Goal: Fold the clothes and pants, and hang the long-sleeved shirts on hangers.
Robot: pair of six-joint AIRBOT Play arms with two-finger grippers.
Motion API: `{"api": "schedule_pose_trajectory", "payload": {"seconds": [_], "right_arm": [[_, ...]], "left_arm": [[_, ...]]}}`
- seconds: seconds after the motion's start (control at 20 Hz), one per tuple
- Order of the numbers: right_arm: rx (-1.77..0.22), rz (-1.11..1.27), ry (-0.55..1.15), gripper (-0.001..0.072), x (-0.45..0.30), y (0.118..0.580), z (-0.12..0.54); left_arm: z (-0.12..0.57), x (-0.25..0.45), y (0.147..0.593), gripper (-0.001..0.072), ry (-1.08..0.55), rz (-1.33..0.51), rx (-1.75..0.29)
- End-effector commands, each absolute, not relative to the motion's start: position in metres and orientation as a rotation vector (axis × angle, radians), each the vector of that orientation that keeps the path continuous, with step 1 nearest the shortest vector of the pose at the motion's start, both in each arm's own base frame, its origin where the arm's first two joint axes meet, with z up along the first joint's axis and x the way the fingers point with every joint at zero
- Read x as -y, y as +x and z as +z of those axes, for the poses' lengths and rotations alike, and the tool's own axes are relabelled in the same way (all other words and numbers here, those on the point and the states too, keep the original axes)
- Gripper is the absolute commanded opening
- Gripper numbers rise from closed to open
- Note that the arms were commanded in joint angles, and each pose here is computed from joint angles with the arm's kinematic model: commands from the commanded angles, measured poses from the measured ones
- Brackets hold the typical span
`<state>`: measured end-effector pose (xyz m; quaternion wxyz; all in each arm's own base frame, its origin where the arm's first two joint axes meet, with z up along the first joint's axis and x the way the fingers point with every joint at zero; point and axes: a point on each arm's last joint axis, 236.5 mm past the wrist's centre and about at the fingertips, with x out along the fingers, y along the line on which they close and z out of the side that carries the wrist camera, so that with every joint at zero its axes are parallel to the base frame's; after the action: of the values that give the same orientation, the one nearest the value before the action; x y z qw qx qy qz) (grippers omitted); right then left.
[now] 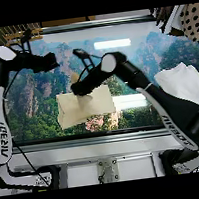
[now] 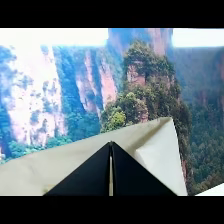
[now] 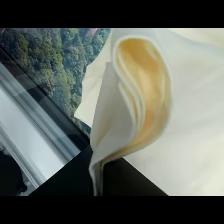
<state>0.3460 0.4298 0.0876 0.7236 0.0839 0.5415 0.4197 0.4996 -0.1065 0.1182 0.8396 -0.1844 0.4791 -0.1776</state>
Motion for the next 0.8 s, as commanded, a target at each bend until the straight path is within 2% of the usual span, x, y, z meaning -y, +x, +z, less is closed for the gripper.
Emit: {"api": "schedule_pose_trajectory", "payload": {"seconds": [0.0, 0.1, 0.15, 0.3, 0.35, 0.4, 0.6, 0.75], "right_arm": [[-1.151, 1.003, 0.213, 0.0166, -0.499, 0.335, 0.038], [-1.105, 1.083, 0.255, 0.0567, -0.537, 0.323, 0.022], [-1.072, 1.128, 0.272, 0.0699, -0.549, 0.318, 0.023], [-1.049, 1.151, 0.292, 0.0676, -0.54, 0.326, 0.042], [-1.036, 1.139, 0.248, 0.0593, -0.523, 0.336, 0.047], [-1.028, 1.111, 0.195, 0.058, -0.502, 0.347, 0.048], [-1.105, 0.874, 0.068, 0.0581, -0.365, 0.382, 0.022], [-1.257, 0.67, 0.155, 0.0594, -0.254, 0.384, -0.02]], "left_arm": [[0.142, 0.066, 0.494, 0.0007, -0.408, -0.317, -0.965], [0.149, 0.056, 0.494, 0.0006, -0.414, -0.3, -0.947], [0.15, 0.052, 0.494, 0.0006, -0.416, -0.294, -0.943], [0.15, 0.038, 0.492, 0.0006, -0.422, -0.272, -0.944], [0.15, 0.034, 0.491, 0.0006, -0.422, -0.266, -0.937], [0.15, 0.033, 0.487, 0.0006, -0.414, -0.261, -0.923], [0.116, 0.045, 0.439, 0.0006, -0.434, -0.247, -0.974], [0.081, 0.071, 0.395, 0.0007, -0.413, -0.29, -1.059]]}}
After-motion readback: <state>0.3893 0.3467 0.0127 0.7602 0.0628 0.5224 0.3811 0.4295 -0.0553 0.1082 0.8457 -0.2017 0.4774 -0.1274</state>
